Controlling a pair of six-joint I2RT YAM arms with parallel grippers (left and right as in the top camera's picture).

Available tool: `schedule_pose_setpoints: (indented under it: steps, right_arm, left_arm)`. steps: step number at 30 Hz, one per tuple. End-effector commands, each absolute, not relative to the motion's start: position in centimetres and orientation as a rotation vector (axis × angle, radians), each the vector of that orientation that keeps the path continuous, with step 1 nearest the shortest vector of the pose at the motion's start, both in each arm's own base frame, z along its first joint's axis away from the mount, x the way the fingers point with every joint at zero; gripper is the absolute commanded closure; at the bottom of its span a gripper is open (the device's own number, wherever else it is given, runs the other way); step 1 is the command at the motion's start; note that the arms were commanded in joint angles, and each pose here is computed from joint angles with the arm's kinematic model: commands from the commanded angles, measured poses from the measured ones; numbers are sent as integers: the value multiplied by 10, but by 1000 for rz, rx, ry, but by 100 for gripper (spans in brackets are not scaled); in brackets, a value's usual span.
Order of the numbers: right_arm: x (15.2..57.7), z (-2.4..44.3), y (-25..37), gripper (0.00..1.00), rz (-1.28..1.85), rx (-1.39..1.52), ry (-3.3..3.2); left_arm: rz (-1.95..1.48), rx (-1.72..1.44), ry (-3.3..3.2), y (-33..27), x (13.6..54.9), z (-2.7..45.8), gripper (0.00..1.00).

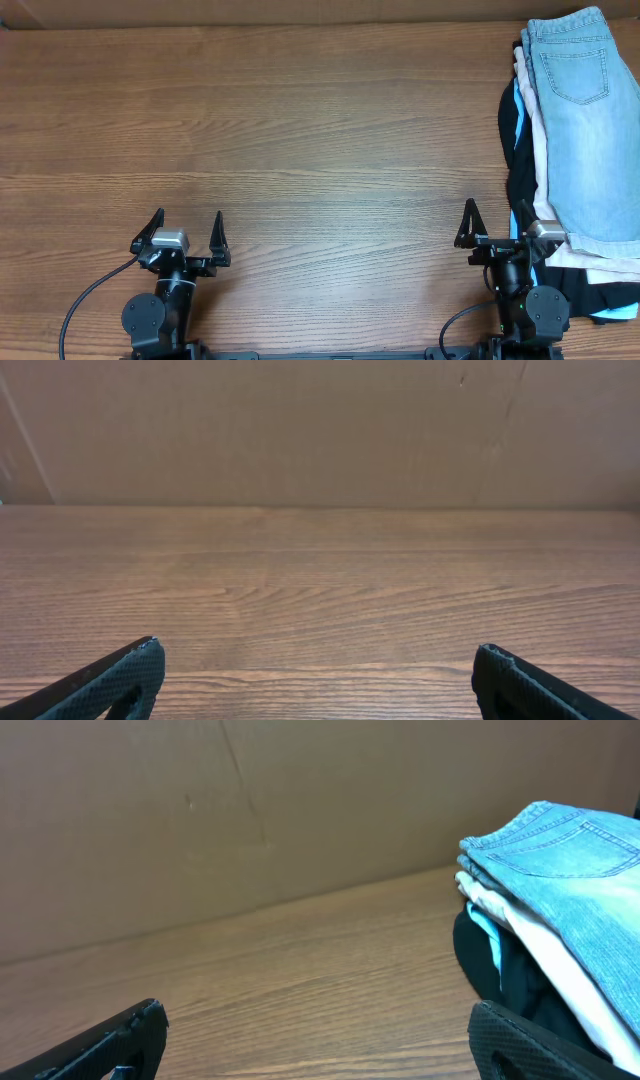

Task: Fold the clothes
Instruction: 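Raise both arms from rest and move right gripper toward clothes stack, then lower right gripper onto the top denim shorts and grasp them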

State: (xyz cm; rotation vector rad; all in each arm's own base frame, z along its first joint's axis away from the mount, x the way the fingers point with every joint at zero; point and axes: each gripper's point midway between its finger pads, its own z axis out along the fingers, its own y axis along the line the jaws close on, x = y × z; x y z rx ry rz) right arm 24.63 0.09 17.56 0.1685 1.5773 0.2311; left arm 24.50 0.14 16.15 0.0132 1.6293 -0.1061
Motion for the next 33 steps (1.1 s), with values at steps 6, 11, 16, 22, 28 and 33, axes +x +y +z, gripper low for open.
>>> schedule_pose_setpoints:
  steps: [6, 11, 16, 22, 28, 33]
  right_arm:
    - [245, 203, 3, 0, 241, 139, 1458]
    - [231, 259, 9, 0, 252, 70, 1233]
    - [224, 281, 13, 0, 263, 43, 1204]
    - [211, 325, 15, 0, 210, 3, 1205]
    - [215, 377, 14, 0, 214, 14, 1272]
    - [260, 414, 11, 0, 233, 70, 1577]
  left_arm:
    - [-110, 62, 1605, -5, 244, 166, 0]
    - [-192, 178, 1458, -27, 237, 209, 0]
    - [-190, 172, 1452, -27, 230, 233, 0]
    - [-171, 174, 1467, -27, 224, 278, 0]
    - [-187, 164, 1523, -25, 237, 328, 0]
    - [-217, 153, 1805, -18, 273, 363, 0]
